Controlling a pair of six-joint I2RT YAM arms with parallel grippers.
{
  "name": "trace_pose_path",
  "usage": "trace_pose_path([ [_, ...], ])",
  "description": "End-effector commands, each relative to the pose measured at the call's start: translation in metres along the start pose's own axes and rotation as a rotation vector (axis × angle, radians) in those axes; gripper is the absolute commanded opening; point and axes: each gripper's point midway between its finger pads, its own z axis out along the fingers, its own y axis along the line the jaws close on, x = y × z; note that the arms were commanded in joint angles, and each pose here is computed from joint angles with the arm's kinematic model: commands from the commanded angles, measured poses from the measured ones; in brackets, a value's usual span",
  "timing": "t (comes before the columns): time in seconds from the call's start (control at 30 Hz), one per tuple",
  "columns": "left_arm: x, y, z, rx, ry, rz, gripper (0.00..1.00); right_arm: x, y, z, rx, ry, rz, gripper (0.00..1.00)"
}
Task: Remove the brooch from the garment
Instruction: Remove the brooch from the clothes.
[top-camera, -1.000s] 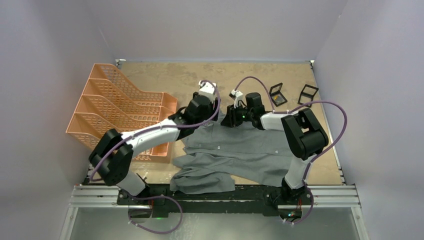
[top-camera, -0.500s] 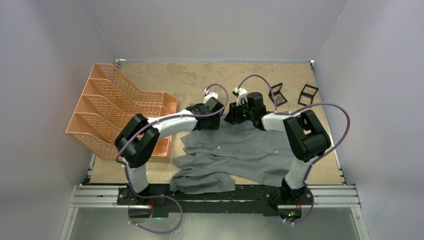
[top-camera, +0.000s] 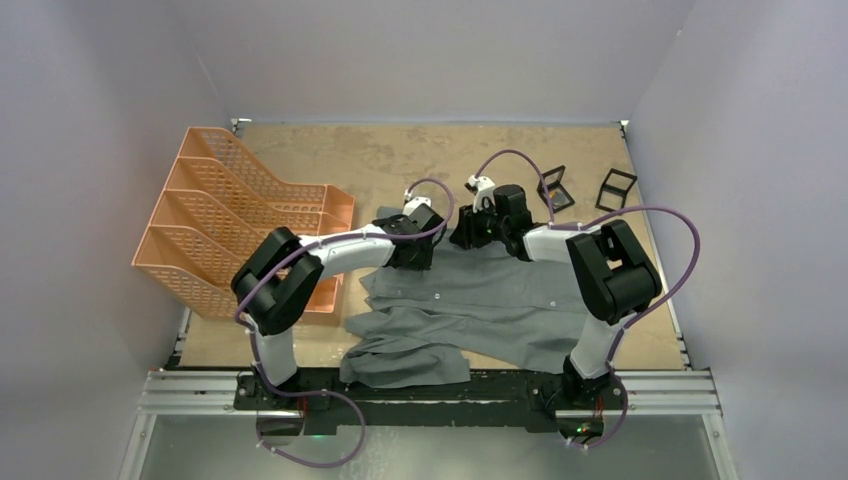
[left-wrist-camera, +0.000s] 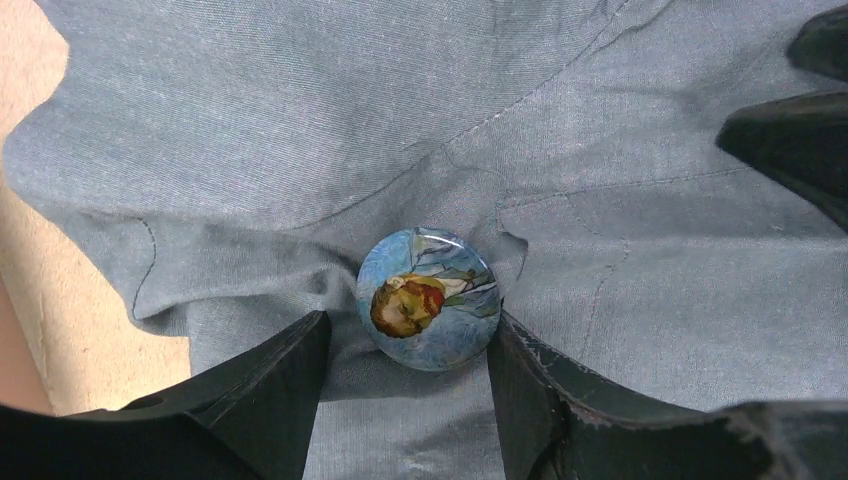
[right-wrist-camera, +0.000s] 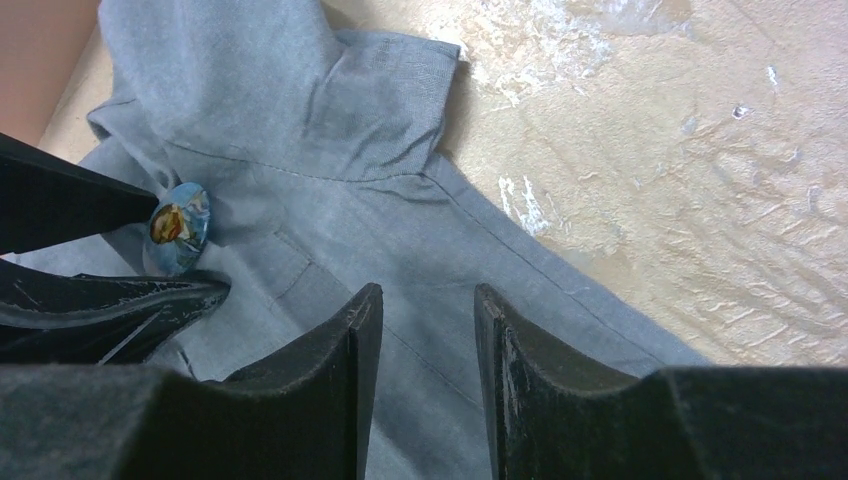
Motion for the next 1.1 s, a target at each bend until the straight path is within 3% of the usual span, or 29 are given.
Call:
trace_pose_path([
  [0.0,-0.021,-0.003,-0.027,0.038,-0.069,-0.046,0.58,-0.014,0.004,-0.005,0.004,-0.032,-0.025,0.42],
  [0.13,-0.046,-0.005,-0.04,0.04,-0.139,-0.064,0.57,-0.014,0.004,-0.005,0.003,-0.031,-0.028,0.43],
  [0.23,-0.055,-0.005,-0.039,0.024,-0.165,-0.061,0.49,-0.013,0.003,-0.006,0.006,-0.03,-0.03,0.43],
  [0.4,-0.048,-0.003,-0.03,0.005,-0.146,-0.047,0.27,-0.012,0.004,-0.004,-0.001,-0.023,-0.03,0.43],
  [0.5,-0.033,0.002,-0.024,-0.006,-0.115,-0.039,0.23,-0.012,0.004,-0.004,-0.003,-0.02,-0.028,0.43],
  [0.87,0.0,-0.006,-0.007,-0.001,-0.055,-0.006,0.31,-0.01,0.004,-0.002,-0.009,-0.01,-0.027,0.43],
  [1.07,-0.02,-0.008,-0.023,0.001,-0.11,-0.029,0.43,-0.009,0.004,-0.001,-0.013,-0.007,-0.028,0.43],
])
